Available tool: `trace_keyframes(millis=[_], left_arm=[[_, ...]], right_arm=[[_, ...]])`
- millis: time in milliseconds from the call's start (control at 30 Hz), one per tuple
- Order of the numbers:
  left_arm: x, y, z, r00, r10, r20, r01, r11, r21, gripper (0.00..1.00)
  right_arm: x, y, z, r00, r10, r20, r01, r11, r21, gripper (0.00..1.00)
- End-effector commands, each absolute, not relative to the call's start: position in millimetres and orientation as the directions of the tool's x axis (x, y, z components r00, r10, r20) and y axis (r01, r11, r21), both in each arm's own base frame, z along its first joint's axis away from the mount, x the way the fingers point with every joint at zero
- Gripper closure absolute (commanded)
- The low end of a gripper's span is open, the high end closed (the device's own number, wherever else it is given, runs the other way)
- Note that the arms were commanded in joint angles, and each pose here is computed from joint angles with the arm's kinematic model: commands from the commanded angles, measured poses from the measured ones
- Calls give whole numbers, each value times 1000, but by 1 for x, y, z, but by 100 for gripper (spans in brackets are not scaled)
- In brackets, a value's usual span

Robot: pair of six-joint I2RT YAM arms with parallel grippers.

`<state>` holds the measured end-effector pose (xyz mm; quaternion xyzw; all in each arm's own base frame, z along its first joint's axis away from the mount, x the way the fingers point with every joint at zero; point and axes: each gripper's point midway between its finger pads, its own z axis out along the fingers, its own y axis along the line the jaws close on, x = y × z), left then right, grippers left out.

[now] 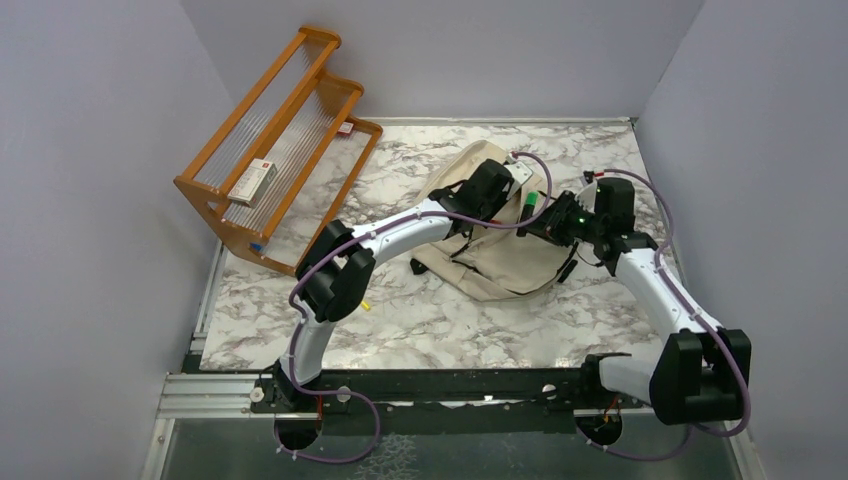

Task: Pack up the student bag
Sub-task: Place the stationery in the student bag.

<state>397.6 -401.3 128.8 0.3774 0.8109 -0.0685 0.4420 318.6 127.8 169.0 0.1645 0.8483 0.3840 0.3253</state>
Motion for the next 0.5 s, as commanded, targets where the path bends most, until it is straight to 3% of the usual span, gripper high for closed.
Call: trace_keyframes(millis=[0,267,467], left_arm=[[402,-403,163,-305,501,-810,640,738,215,86],[394,-414,182,-313,433,-845,661,739,133,100],[388,-416,190,-322,405,-856,668,738,98,100]], right_arm=[[315,141,160,-782,511,-358,19,593,805,99],[314,159,142,-837,472,-278,36,554,832,100],[319,174,140,-861,446,-245,27,520,854,99]])
